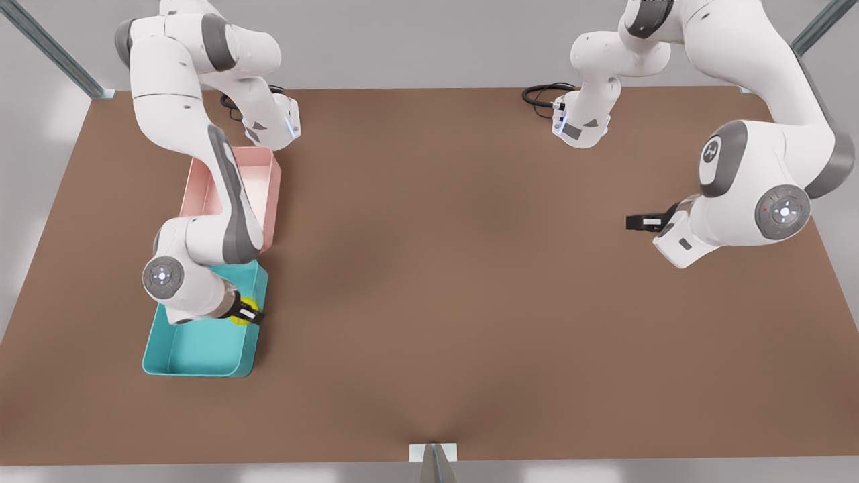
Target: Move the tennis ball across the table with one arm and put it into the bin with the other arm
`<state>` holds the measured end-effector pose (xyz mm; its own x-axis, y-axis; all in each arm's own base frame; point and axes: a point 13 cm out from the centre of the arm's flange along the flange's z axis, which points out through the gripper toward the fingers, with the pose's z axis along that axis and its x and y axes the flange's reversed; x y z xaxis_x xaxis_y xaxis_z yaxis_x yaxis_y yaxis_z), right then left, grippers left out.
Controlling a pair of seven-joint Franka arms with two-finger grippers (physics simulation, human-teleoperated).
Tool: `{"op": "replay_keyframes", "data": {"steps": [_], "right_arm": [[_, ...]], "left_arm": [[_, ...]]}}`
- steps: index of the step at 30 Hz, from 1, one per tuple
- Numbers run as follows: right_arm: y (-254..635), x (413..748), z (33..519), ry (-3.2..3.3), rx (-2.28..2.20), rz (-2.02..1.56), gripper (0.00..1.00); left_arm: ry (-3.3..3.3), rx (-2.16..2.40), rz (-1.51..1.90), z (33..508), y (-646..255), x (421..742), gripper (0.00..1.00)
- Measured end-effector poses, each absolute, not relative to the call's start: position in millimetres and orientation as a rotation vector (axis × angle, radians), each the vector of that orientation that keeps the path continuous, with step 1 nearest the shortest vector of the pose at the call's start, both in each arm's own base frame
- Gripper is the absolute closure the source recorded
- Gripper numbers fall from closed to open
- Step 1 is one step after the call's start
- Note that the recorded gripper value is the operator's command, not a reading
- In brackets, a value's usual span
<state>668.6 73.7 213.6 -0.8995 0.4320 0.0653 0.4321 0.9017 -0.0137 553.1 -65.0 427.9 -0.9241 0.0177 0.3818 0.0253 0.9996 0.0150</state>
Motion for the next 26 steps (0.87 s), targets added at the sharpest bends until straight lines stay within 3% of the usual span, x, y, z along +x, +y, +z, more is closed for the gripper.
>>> {"op": "replay_keyframes", "data": {"steps": [5,6,7,13,15,17,20,23,26], "right_arm": [[-4.3,666.7,172.8,-2.954,-0.568,0.023,0.38],[-14.8,663.0,163.5,-2.944,-0.536,0.031,0.28],[-24.3,658.9,156.8,-2.935,-0.505,0.037,0.0],[-45.5,644.1,149.3,-2.924,-0.303,0.039,0.0],[-31.8,664.9,189.1,-2.986,-0.214,0.027,0.0],[-3.0,696.2,260.5,-3.073,-0.075,0.091,0.0],[15.5,705.1,343.3,-3.114,0.065,0.224,0.0],[10.0,657.9,431.0,-3.115,0.108,0.276,0.0],[-17.1,590.9,457.2,-3.057,0.071,0.233,0.0]], "left_arm": [[-2.737,-0.034,-0.019,424.8,-67.2,551.7,0.0],[-2.731,-0.038,-0.019,424.6,-68.2,550.2,0.0],[-2.722,-0.04,-0.015,423.0,-69.4,549.0,0.0],[-2.677,-0.044,0.001,422.0,-72.0,539.6,0.0],[-2.668,-0.047,0.004,421.9,-73.8,537.3,0.0],[-2.659,-0.047,0.029,422.8,-76.0,534.9,0.0],[-2.658,-0.05,0.044,424.0,-78.5,534.0,0.0],[-2.673,-0.056,0.036,424.3,-80.9,536.8,0.0],[-2.689,-0.056,0.032,423.9,-80.5,540.8,0.0]]}}
